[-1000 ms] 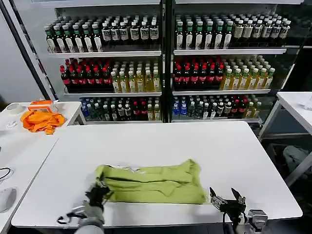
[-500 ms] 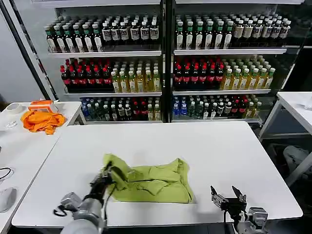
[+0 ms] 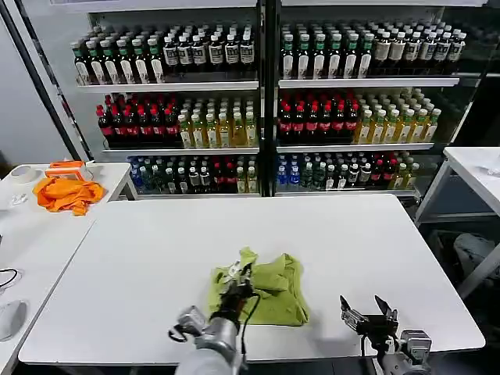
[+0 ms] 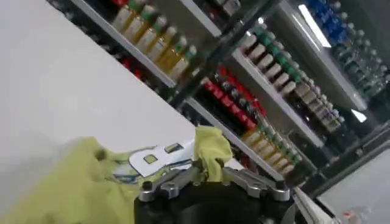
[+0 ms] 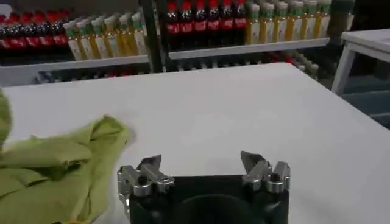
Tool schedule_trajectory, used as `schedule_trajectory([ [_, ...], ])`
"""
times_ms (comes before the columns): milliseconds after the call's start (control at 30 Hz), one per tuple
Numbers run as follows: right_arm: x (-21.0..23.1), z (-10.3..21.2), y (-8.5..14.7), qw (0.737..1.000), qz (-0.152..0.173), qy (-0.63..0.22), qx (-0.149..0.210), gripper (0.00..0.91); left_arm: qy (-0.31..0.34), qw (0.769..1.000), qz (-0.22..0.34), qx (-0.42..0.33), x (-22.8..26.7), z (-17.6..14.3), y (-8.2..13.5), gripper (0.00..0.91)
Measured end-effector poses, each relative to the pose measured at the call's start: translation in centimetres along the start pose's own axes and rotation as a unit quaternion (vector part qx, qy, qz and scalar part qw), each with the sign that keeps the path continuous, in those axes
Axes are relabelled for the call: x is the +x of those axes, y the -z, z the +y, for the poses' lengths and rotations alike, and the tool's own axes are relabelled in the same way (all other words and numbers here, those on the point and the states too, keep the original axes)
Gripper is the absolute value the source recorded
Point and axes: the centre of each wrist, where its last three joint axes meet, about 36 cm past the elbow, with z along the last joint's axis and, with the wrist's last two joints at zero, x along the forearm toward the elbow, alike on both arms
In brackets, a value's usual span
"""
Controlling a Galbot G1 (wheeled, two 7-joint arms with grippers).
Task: Fold and organize the clothes.
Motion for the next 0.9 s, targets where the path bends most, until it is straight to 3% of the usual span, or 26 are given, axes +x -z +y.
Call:
schedule_trajectory([
  [67, -0.1, 0.0, 0.0, 1.0, 0.0, 0.001, 0.0, 0.907, -0.001, 1.0, 0.0, -0.01, -0.8, -0.7, -1.0, 0.725],
  [100, -0.2, 0.1, 0.0, 1.0, 0.001, 0.002, 0.0, 0.907, -0.002, 1.0, 0.0, -0.018, -1.2, -1.1, -1.6, 0.907],
  [300, -0.5, 0.1, 0.0, 1.0, 0.001, 0.004, 0.002, 0.907, -0.014, 0.996, -0.013, -0.083, -2.6, -2.6, -4.6, 0.907],
  [500, -0.7, 0.0, 0.1, 1.0, -0.001, 0.004, -0.001, 0.907, -0.047, 0.99, -0.032, -0.13, -2.4, -4.1, -5.8, 0.907],
  [733, -1.1, 0.1, 0.2, 1.0, -0.002, 0.006, -0.005, 0.907, -0.06, 0.985, -0.047, -0.156, -0.7, -4.0, -5.4, 0.907],
  [900, -1.4, 0.4, 0.1, 1.0, -0.002, 0.009, -0.008, 0.907, -0.018, 0.982, -0.056, -0.179, -0.1, -1.1, -3.7, 0.907],
])
